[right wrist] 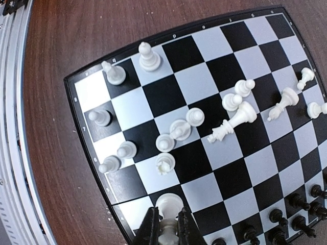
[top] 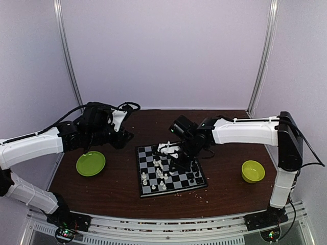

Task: Set up the chess pieces on the board
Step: Place the king on the chessboard, then pick up the king from the chessboard.

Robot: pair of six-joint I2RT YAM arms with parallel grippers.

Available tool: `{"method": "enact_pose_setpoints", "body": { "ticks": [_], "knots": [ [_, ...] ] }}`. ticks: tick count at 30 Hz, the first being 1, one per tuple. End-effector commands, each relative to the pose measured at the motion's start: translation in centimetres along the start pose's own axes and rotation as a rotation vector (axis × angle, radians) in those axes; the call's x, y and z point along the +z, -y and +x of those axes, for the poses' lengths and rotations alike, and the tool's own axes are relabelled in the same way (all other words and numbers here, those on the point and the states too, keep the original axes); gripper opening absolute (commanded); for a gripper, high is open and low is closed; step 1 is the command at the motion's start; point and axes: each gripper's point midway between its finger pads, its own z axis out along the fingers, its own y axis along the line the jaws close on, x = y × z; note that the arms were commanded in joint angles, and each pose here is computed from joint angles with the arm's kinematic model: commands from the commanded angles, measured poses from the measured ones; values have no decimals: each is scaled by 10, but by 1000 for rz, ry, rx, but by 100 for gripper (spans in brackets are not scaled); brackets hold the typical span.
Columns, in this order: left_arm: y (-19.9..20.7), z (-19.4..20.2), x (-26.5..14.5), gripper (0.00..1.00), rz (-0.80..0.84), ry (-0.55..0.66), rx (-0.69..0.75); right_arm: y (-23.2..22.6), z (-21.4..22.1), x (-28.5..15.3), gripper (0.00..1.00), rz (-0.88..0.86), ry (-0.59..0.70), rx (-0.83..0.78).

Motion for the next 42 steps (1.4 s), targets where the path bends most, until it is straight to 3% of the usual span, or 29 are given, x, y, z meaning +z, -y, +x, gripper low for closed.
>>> {"method": "enact_pose_setpoints", "body": {
  "ticks": [1,9,12,17,20,26,31,35,42],
  "knots": [
    [-4,-9,0,54,-12,18,-36,3,17,9,2,29,-43,-14],
    [4,-8,8,54,22,-6,-36,5,28,22,6,29,-81,-7],
    [8,-6,11,54,41,-15,-34,6,29,23,15,35,-85,-5],
    [16,-1,16,54,84,-36,-34,6,34,25,21,32,-98,3],
    [22,0,17,53,116,-52,-29,3,31,21,32,19,-89,4],
    [45,-5,16,53,245,-38,-8,-1,4,-53,41,24,54,14],
    [88,-7,20,52,399,-54,98,19,23,-111,43,79,199,82],
    [131,1,30,51,514,-128,235,53,53,-130,48,159,358,217],
    [183,30,54,51,582,-311,428,97,85,-168,52,277,445,337]
  ]
}}
